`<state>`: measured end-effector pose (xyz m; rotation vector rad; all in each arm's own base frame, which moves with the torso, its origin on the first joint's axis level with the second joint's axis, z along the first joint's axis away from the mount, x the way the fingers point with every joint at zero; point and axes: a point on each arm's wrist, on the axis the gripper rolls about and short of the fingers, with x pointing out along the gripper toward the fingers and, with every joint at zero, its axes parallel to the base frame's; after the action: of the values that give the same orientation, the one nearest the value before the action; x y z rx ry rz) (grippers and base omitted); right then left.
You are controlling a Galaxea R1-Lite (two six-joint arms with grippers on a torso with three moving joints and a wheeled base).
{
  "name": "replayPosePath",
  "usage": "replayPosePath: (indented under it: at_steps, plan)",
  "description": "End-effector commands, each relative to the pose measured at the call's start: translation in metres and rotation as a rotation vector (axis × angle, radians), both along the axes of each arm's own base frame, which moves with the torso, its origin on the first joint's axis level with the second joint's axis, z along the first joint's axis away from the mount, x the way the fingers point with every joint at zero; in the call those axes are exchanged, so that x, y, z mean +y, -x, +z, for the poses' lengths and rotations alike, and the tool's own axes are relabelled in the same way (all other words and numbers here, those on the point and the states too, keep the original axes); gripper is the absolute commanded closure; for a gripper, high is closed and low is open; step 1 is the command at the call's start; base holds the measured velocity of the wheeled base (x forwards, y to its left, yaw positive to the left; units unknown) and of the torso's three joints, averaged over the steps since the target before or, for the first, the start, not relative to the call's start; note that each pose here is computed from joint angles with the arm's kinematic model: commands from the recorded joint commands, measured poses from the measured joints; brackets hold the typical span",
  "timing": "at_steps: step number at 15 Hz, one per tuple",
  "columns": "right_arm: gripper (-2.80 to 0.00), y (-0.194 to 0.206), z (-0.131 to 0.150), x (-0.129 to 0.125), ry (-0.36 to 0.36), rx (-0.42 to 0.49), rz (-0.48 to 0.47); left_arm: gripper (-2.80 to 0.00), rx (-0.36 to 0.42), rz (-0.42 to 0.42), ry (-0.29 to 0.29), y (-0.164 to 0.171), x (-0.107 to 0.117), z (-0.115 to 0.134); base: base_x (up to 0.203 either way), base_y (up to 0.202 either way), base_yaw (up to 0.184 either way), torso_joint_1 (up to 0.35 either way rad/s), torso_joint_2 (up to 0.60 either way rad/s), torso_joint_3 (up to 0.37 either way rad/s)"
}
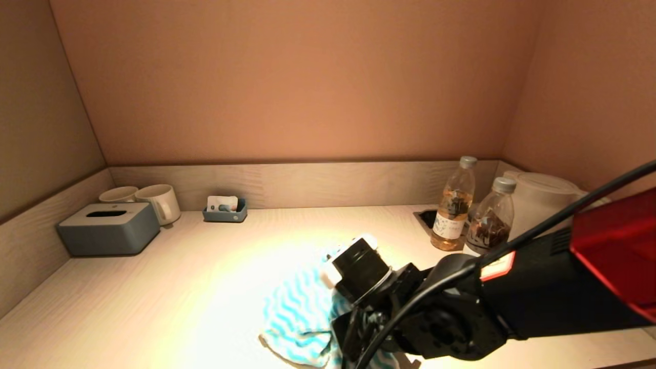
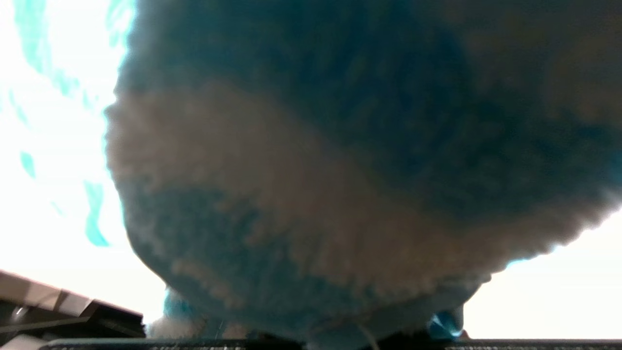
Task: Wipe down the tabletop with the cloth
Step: Sweep the stains on the table
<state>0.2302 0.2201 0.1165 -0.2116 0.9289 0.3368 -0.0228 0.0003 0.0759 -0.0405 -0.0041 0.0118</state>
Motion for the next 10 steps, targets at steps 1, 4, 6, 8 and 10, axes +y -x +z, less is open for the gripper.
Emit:
replayPosePath:
  at_steps: [1, 4, 6, 8, 10]
  plan:
    - [0.00, -0.012, 0.010, -0.019, -0.028, -0.054, -0.045, 0.00, -0.001, 0.000, 0.001, 0.000, 0.000, 0.000, 0.000, 0.000, 0.000, 0.000, 0.00, 0.000]
    - [0.00, -0.055, -0.001, -0.030, -0.031, -0.070, -0.096, 0.00, -0.001, 0.000, 0.001, 0.000, 0.000, 0.000, 0.000, 0.000, 0.000, 0.000, 0.00, 0.000]
    - [0.00, -0.093, -0.017, -0.026, -0.026, -0.075, -0.131, 0.00, -0.001, 0.000, 0.001, 0.000, 0.000, 0.000, 0.000, 0.000, 0.000, 0.000, 0.00, 0.000]
    - [0.00, -0.127, -0.031, -0.017, -0.030, -0.090, -0.155, 0.00, -0.001, 0.000, 0.001, 0.000, 0.000, 0.000, 0.000, 0.000, 0.000, 0.000, 0.00, 0.000]
    - [0.00, -0.149, -0.038, -0.008, -0.039, -0.110, -0.166, 0.00, -0.001, 0.000, 0.001, 0.000, 0.000, 0.000, 0.000, 0.000, 0.000, 0.000, 0.00, 0.000]
